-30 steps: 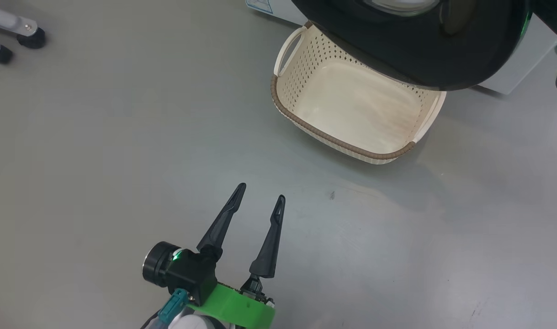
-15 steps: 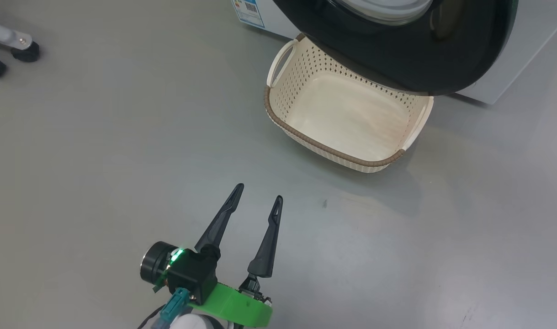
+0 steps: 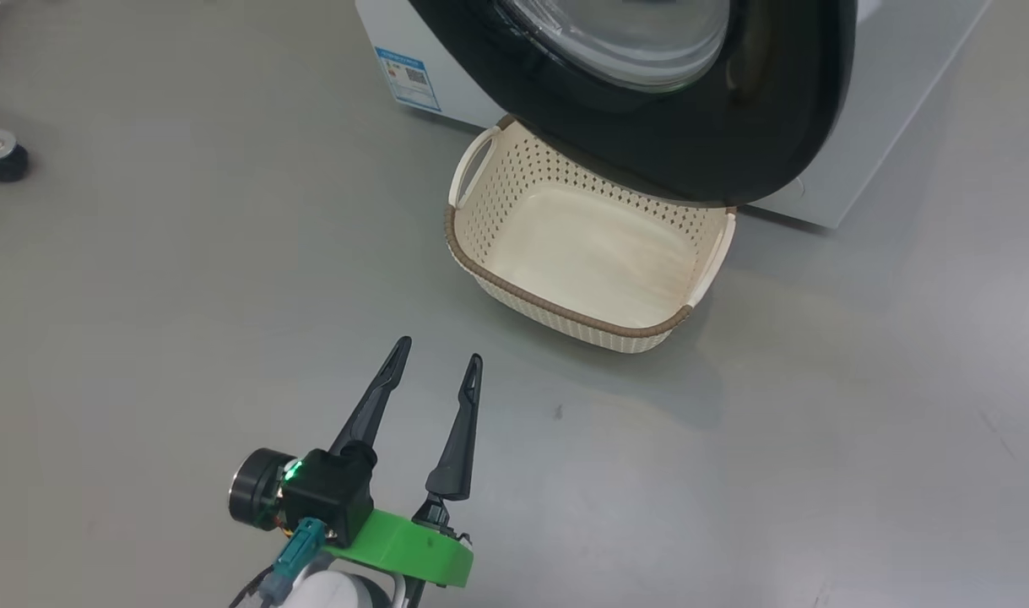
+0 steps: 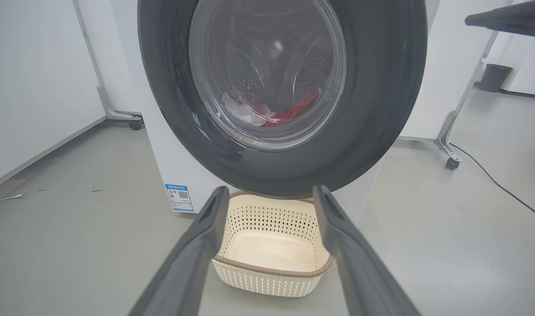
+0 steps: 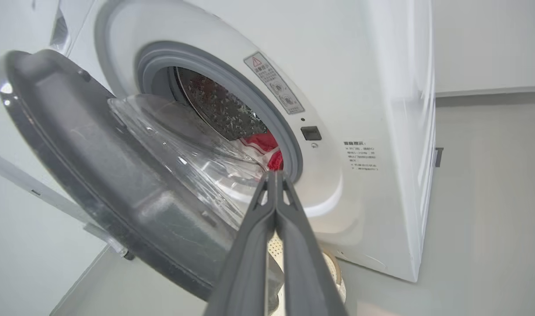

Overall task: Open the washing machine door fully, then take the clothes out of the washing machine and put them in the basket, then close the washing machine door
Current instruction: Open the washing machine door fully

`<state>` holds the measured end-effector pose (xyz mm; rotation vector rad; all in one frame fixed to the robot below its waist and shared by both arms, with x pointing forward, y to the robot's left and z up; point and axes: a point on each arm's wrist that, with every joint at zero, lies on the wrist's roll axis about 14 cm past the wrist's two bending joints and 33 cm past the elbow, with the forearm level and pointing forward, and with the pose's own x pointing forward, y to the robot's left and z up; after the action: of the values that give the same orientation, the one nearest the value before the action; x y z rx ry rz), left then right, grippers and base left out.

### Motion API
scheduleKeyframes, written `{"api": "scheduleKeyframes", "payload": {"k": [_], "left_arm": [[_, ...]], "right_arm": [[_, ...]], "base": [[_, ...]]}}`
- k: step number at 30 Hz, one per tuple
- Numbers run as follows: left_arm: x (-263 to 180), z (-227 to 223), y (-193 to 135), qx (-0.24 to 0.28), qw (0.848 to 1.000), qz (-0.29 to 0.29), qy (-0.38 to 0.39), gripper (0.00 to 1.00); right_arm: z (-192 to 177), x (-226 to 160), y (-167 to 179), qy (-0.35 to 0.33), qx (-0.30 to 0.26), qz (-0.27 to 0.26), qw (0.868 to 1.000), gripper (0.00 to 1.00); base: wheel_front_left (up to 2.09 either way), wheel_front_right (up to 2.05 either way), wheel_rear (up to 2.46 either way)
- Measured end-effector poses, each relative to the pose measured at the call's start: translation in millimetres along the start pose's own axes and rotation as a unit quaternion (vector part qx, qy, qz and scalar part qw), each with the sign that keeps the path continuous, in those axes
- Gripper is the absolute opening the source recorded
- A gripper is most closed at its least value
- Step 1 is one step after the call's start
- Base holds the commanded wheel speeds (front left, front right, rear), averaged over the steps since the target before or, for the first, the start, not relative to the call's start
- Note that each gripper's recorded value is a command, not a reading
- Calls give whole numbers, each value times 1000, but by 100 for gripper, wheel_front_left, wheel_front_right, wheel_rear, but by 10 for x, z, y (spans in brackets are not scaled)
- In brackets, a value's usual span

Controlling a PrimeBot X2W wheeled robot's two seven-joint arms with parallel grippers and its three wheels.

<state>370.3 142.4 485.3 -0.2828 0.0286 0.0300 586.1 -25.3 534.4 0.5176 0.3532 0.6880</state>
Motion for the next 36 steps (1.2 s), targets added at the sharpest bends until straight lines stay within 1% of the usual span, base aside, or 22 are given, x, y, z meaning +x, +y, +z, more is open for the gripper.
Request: {"api": "scheduleKeyframes", "payload": {"k": [4, 7, 9, 14, 18, 23, 25, 29, 30, 31, 33, 36], "left_arm": [[6, 30, -49, -2, 1000, -9, -5, 100], [1, 45, -95, -3, 1000, -17, -8, 100], [-5, 58, -119, -3, 1000, -21, -10, 100], [-11, 110, -147, -4, 999, -26, -18, 100], [-11, 148, -144, -5, 999, -26, -24, 100], [-24, 171, -149, -5, 999, -27, -28, 100], [-31, 178, -135, -5, 999, -25, -29, 100], [-88, 140, -92, -7, 1000, -16, -23, 100], [-95, 138, -81, -7, 1000, -14, -23, 100], [-99, 143, -70, -7, 1000, -13, -24, 100], [-99, 156, -57, -7, 1000, -11, -26, 100], [-99, 165, -52, -7, 1000, -10, -27, 100]], "right_arm": [[127, -172, 200, -38, -72, 15, 997, 0], [171, -350, 160, -62, -126, -1, 990, 0], [186, -468, 85, -75, -144, -16, 987, 0], [50, -703, -65, -84, -162, -44, 982, 0], [-69, -869, -216, -97, -136, -70, 983, 0], [-290, -1043, -290, -95, -140, -83, 982, 0], [-338, -1100, -293, -97, -154, -84, 980, 0], [-374, -1205, -301, -114, -163, -92, 976, 0], [-374, -1236, -315, -119, -168, -98, 974, 45], [-361, -1272, -337, -127, -177, -107, 970, 100], [-376, -1329, -373, -133, -177, -119, 968, 100], [-518, -1403, -425, -127, -157, -139, 969, 100]], "base": [[0, 0, 0], [0, 0, 0], [0, 0, 0], [0, 0, 0], [0, 0, 0], [0, 0, 0], [0, 0, 0], [0, 0, 0], [0, 0, 0], [0, 0, 0], [0, 0, 0], [0, 0, 0]]}}
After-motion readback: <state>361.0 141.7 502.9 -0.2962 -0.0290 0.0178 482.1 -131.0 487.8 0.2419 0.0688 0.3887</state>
